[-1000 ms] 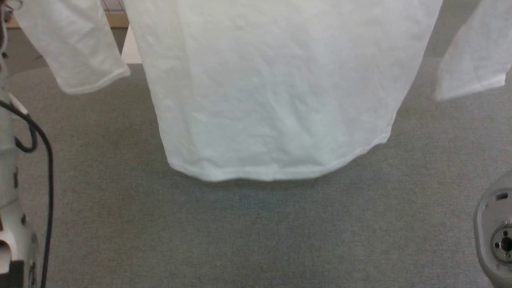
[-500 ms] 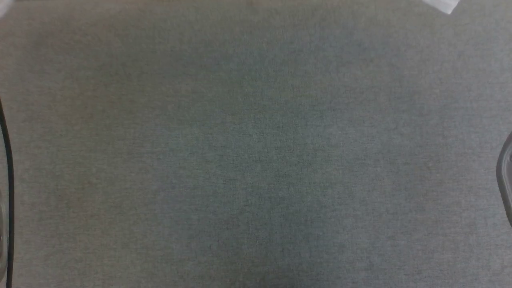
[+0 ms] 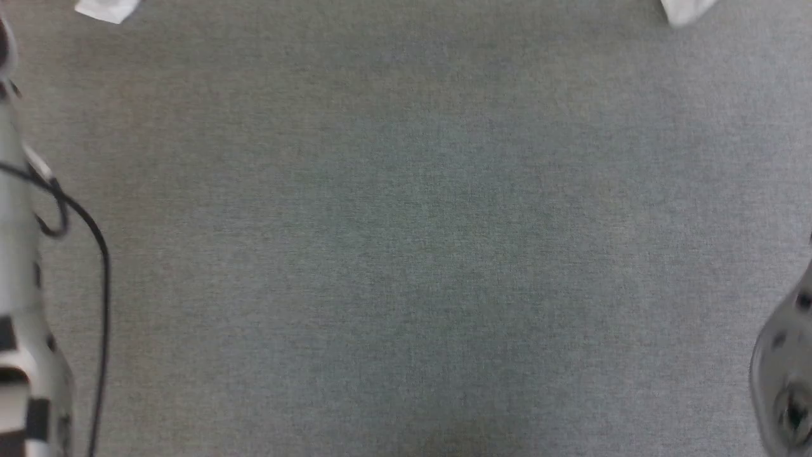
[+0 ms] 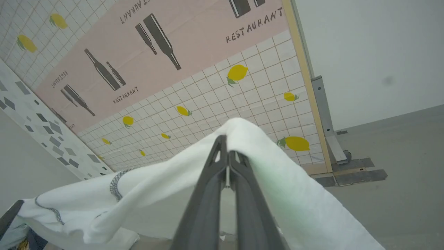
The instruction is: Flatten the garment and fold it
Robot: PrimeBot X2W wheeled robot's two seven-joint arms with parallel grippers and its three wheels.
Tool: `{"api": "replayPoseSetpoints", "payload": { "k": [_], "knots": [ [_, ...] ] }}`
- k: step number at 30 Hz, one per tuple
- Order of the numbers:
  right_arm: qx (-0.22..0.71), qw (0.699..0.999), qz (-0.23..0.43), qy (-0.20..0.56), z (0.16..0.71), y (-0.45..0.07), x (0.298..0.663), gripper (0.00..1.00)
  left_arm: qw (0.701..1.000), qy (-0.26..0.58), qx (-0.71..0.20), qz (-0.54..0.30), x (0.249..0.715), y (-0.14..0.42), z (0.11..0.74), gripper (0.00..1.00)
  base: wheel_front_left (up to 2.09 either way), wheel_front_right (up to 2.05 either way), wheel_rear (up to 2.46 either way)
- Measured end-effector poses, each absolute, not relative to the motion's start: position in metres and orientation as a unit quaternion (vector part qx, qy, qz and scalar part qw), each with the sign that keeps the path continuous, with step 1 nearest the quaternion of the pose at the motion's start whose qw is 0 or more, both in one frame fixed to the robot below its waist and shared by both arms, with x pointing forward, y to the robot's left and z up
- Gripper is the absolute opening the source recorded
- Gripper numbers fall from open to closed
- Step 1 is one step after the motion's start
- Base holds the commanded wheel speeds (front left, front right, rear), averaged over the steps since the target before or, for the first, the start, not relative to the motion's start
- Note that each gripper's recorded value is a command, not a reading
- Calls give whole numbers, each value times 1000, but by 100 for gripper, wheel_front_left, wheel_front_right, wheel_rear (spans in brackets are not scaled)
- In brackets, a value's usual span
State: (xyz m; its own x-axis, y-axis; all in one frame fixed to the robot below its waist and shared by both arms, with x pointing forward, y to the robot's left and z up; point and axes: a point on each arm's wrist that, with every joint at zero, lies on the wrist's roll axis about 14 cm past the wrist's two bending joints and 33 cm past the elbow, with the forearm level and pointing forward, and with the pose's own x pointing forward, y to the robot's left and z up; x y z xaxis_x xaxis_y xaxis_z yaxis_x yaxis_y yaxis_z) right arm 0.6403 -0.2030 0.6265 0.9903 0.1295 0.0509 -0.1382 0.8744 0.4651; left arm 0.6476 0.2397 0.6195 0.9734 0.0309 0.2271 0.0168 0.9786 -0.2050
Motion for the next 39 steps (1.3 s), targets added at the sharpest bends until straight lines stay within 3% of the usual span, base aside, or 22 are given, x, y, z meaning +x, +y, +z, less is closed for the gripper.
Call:
{"api": "replayPoseSetpoints", "payload": {
  "k": [9, 14, 17, 27, 38, 39],
  "knots": [
    [264, 962, 33, 57, 539, -213, 526, 0, 986, -43, -156, 48, 544, 252, 535, 0, 0, 0, 0],
    [269, 953, -16, 137, 481, -227, 436, 0, 969, 42, -219, 108, 448, 251, 474, 0, 0, 0, 0],
    [253, 951, -31, 173, 461, -229, 401, 0, 956, 82, -241, 144, 404, 254, 451, 0, 0, 0, 0],
    [189, 933, -57, 300, 429, -244, 311, 0, 910, 213, -283, 217, 298, 267, 406, 0, 0, 0, 0],
    [109, 902, -34, 417, 411, -232, 280, 0, 903, 300, -242, 190, 281, 249, 393, 0, 0, 0, 0],
    [109, 895, -31, 431, 404, -229, 276, 0, 901, 307, -244, 188, 281, 247, 390, 30, 0, 0, 0]
  ]
}}
